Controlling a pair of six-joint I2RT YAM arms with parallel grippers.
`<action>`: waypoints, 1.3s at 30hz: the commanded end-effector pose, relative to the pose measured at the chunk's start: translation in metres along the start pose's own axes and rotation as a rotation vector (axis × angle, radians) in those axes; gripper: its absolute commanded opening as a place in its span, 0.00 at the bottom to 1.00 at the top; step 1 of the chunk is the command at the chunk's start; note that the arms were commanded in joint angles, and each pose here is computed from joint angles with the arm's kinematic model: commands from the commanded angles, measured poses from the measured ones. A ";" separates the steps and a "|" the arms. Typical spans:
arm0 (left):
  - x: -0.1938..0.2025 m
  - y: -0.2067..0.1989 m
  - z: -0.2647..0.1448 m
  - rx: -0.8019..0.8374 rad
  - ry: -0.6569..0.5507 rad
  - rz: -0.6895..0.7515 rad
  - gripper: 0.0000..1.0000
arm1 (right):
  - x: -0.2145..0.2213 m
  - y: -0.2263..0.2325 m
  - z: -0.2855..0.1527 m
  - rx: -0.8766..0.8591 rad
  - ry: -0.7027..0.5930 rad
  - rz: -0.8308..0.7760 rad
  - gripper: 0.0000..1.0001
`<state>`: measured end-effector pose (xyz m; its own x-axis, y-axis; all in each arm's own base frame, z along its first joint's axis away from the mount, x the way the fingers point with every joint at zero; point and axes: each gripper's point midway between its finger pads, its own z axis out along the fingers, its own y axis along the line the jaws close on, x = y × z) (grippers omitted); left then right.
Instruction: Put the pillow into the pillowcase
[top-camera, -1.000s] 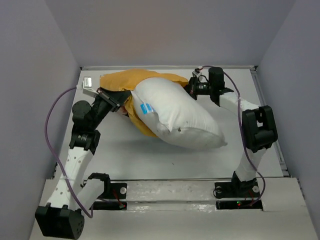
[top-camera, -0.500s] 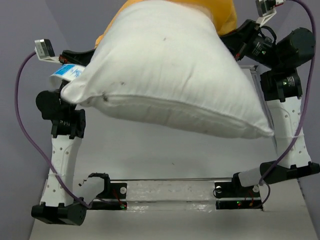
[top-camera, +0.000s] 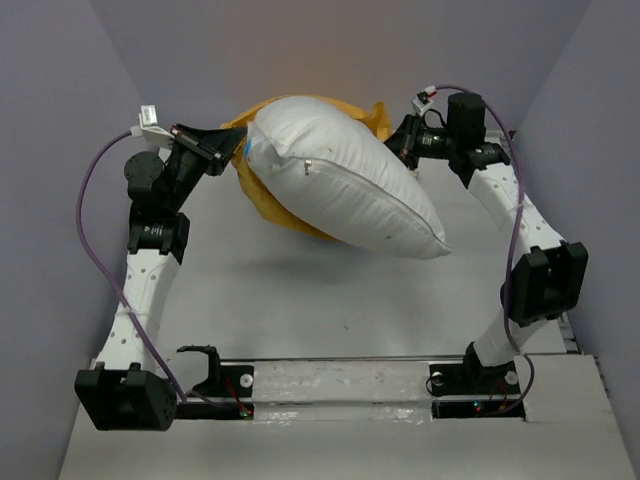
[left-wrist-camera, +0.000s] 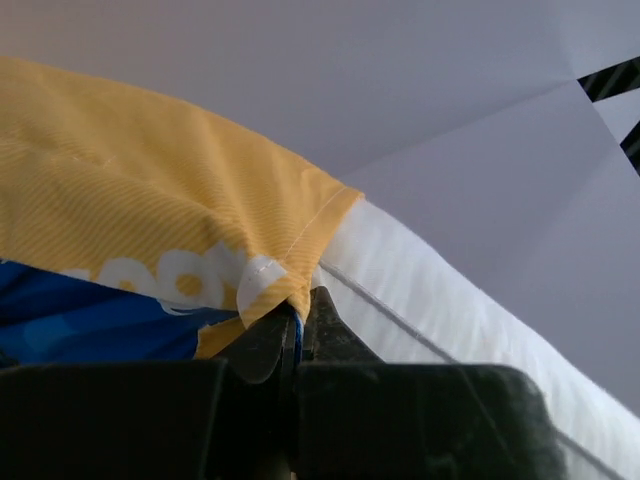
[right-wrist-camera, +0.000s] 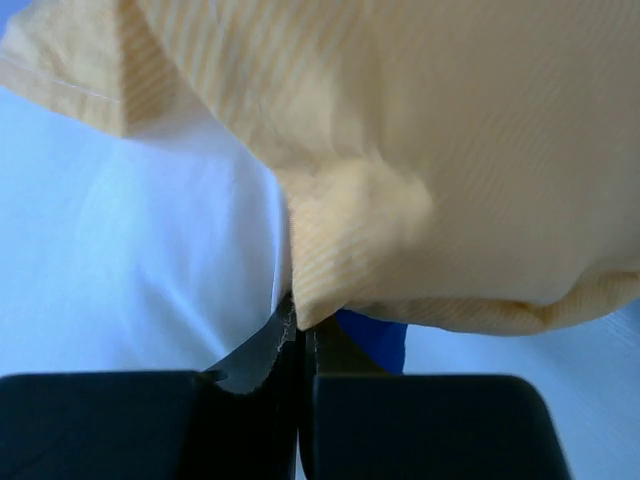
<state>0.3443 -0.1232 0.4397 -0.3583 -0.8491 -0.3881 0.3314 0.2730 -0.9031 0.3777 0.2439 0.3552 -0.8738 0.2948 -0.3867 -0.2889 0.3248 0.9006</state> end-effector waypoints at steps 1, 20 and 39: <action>0.024 -0.014 0.003 0.246 0.116 -0.025 0.00 | 0.045 -0.022 0.038 -0.064 0.249 -0.012 0.00; -0.039 -0.066 -0.030 0.348 -0.084 0.001 0.00 | 0.001 0.015 0.037 -0.311 0.219 -0.047 0.00; -0.067 -0.182 -0.082 0.307 -0.279 0.424 0.00 | -0.028 0.242 -0.124 -0.274 -0.244 -0.520 0.00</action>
<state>0.2853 -0.0874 0.5459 -0.1594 -0.8360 -0.5250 0.5357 0.3735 -0.7573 0.3329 0.2275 0.5304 -0.7302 0.2566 -0.6333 -0.6255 0.1221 0.7706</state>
